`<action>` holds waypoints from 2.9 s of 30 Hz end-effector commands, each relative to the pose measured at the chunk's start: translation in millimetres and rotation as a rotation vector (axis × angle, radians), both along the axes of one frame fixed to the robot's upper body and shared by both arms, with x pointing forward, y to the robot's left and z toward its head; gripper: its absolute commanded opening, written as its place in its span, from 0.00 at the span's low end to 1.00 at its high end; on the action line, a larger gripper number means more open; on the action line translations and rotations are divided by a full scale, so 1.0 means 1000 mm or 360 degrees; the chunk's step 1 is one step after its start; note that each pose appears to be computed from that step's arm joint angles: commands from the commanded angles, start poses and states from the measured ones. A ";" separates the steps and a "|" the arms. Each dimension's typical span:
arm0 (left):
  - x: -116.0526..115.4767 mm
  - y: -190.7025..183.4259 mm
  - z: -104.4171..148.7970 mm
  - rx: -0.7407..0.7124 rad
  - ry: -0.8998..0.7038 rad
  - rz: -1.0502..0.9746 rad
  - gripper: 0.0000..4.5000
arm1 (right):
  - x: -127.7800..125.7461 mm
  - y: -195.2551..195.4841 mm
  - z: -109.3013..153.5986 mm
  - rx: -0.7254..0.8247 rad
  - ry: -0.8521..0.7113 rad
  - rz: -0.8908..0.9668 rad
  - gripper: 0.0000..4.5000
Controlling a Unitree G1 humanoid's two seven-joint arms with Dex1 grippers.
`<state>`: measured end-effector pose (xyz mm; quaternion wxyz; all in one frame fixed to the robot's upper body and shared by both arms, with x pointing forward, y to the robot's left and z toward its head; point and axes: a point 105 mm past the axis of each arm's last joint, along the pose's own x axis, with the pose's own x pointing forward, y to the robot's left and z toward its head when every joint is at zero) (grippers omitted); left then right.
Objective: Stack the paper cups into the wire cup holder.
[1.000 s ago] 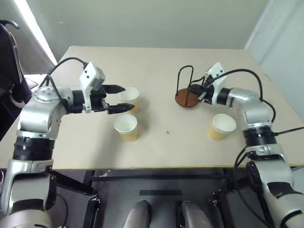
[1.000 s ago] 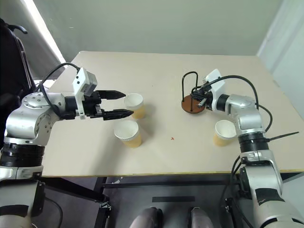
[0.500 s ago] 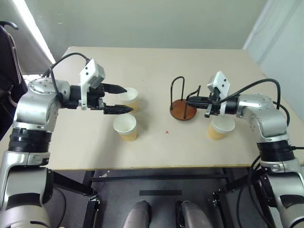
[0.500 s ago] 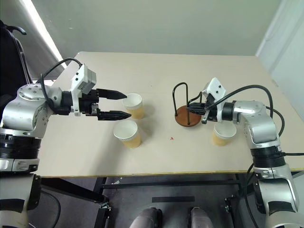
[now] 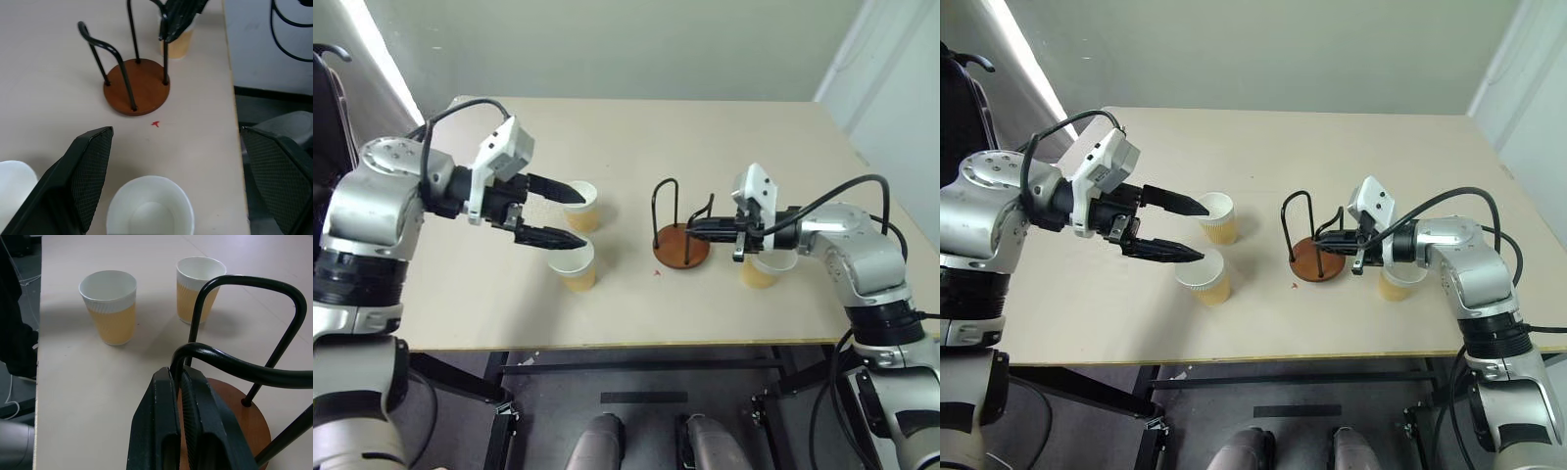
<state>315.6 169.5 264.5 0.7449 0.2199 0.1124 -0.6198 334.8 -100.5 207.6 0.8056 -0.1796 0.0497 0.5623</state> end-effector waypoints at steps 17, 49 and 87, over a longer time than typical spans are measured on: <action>-0.008 -0.002 0.008 0.0002 -0.0047 -0.0064 1.00 | -0.004 0.001 -0.010 -0.0049 0.0011 0.0059 0.01; -0.008 -0.001 -0.003 0.0056 -0.0104 -0.0060 1.00 | -0.015 -0.027 0.008 -0.0204 -0.0068 -0.0130 0.69; 0.006 0.017 -0.048 0.1002 -0.0542 -0.0272 1.00 | -0.052 -0.028 0.087 -0.0131 -0.0297 0.0095 0.69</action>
